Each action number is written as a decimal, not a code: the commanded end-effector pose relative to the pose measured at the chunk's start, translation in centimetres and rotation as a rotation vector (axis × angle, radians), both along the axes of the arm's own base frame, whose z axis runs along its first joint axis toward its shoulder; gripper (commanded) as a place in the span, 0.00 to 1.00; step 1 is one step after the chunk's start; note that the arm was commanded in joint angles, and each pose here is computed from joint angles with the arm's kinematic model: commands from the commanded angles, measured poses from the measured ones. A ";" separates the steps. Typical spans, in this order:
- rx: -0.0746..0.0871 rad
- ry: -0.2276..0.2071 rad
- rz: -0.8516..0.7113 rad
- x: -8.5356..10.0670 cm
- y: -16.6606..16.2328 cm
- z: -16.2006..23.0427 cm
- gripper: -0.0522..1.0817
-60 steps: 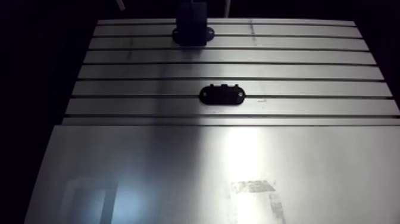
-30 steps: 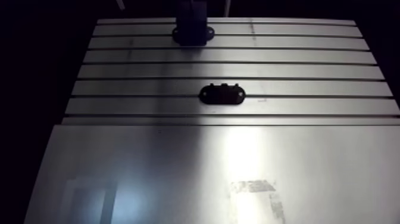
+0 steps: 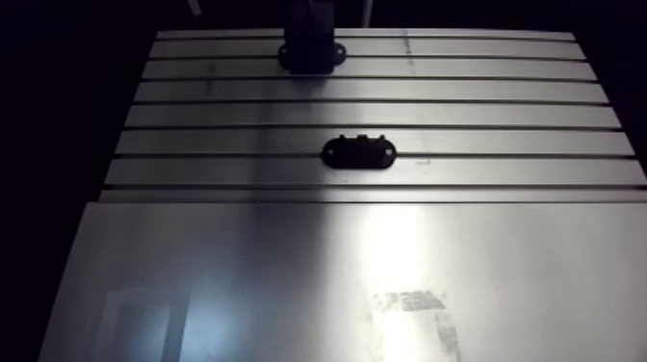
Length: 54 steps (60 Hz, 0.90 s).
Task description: Pick up the M10 bolt and insert it into the hole until fully seated.
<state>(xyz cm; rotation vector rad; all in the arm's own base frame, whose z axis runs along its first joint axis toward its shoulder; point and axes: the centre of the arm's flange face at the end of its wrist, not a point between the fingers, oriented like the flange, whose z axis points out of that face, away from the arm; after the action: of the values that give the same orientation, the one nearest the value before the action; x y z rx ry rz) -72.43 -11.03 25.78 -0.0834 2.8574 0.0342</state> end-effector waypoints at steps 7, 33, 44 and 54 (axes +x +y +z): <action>0.000 0.005 0.000 0.0 0.1 0.6 1.00; -0.002 0.003 0.000 0.2 0.1 0.7 1.00; -0.003 -0.002 -0.001 0.2 0.0 0.4 1.00; -0.003 -0.005 -0.001 0.2 0.1 0.2 1.00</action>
<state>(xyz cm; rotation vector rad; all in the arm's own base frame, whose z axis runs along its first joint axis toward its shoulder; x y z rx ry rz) -72.22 -10.98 26.28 -0.0832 2.8572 0.0305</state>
